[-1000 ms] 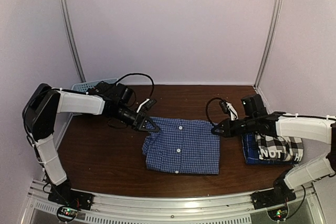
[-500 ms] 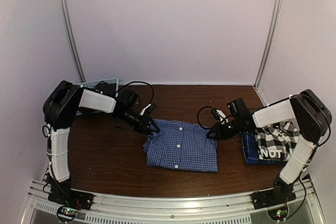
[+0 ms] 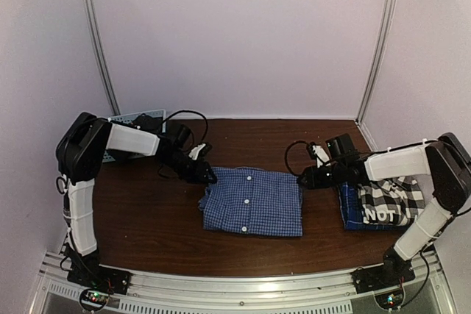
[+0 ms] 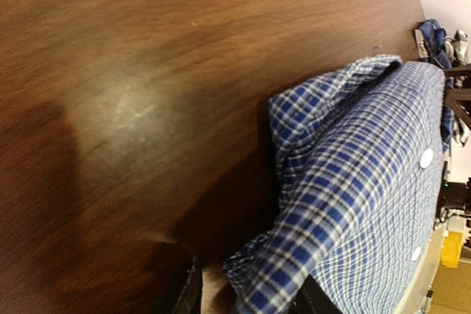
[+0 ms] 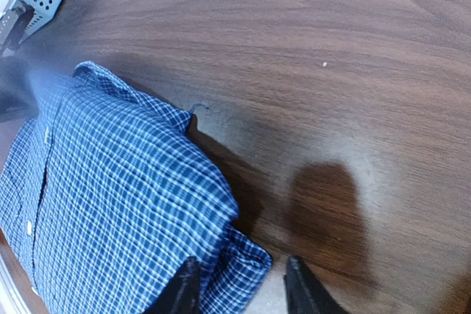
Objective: Fold and stack the long sleeve shirts
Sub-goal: Fold the 2/3-rectangle-folded shirt at the center of the board, then rotate the square-folded shirt at the center of the board.
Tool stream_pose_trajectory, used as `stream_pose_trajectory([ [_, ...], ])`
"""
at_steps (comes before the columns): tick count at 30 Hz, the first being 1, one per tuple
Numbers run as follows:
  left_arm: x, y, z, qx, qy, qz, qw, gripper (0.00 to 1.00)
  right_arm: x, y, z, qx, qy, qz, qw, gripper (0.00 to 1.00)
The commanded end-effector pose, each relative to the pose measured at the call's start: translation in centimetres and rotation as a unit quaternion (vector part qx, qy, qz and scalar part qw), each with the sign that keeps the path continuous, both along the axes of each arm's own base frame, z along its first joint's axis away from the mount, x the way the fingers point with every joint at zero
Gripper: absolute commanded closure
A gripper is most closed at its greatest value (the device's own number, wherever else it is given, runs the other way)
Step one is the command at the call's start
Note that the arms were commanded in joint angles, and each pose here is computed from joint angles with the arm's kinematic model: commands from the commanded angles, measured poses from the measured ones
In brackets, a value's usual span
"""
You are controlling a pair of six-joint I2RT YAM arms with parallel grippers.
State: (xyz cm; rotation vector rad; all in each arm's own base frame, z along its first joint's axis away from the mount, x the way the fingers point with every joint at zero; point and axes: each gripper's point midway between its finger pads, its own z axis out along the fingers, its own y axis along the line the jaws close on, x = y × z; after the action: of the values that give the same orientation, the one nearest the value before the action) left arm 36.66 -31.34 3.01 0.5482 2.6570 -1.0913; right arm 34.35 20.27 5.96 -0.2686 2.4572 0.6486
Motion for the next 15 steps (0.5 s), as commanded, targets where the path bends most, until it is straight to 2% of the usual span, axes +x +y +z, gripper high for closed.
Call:
stream_pose_trajectory([
  [1,2.0,3.6,0.7,0.088,-0.066,0.057,0.992,0.59,-0.2,-2.2,1.4,-0.032,-0.032,-0.029,0.999,0.48],
  [4,1.9,4.8,2.4,0.094,-0.107,0.082,0.987,0.57,-0.1,-1.5,2.4,-0.022,-0.041,-0.010,0.999,0.32],
  [8,0.6,4.4,6.5,0.039,-0.159,0.092,0.982,0.56,0.9,0.1,3.8,-0.003,-0.054,0.022,0.998,0.20],
  [15,-5.8,-0.7,9.5,-0.064,-0.188,0.039,0.979,0.56,3.3,3.6,3.6,0.018,-0.041,0.097,0.994,0.15],
])
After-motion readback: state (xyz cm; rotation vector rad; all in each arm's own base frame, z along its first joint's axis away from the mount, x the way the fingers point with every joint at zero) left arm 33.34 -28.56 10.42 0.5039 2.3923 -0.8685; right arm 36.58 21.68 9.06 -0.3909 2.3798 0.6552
